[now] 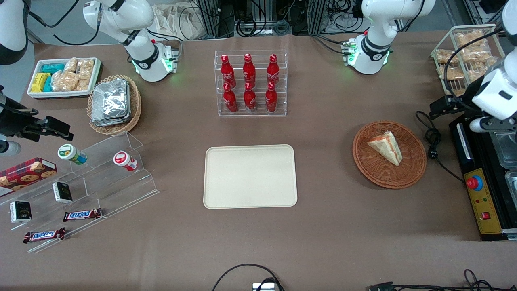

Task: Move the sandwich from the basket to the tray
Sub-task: 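Move the left gripper over the wrapped sandwich in the wicker basket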

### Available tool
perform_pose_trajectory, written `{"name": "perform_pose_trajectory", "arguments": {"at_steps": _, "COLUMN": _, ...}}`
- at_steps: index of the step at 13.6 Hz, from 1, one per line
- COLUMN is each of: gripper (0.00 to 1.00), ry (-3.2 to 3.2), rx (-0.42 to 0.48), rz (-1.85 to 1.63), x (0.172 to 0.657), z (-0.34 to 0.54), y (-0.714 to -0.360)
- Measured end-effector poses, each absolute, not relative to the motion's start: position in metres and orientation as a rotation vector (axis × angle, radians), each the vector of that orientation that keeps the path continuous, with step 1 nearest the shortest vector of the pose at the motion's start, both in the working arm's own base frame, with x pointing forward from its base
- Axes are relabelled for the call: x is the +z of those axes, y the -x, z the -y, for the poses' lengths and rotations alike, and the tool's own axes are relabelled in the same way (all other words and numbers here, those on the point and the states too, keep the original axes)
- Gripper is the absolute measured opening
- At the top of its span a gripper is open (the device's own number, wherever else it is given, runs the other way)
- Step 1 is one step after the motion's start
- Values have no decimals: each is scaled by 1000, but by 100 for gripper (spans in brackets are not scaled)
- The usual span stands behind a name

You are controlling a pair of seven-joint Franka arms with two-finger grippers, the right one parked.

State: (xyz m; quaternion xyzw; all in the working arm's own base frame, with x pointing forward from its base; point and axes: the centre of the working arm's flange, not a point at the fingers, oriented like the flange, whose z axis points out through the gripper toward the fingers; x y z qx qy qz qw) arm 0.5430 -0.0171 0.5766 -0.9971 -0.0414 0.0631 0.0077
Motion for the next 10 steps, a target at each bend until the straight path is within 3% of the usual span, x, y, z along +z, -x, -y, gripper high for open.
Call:
{"name": "perform_pose_trajectory", "arguments": {"at_steps": 4, "gripper": 100, "ry": 3091, "rx": 198, "rz": 349, "x": 519, "z": 17, "y": -540}}
{"name": "perform_pose_trajectory", "arguments": {"at_steps": 10, "gripper": 100, "ry": 3040, "rx": 153, "rz": 632, "x": 443, "z": 16, "y": -495}}
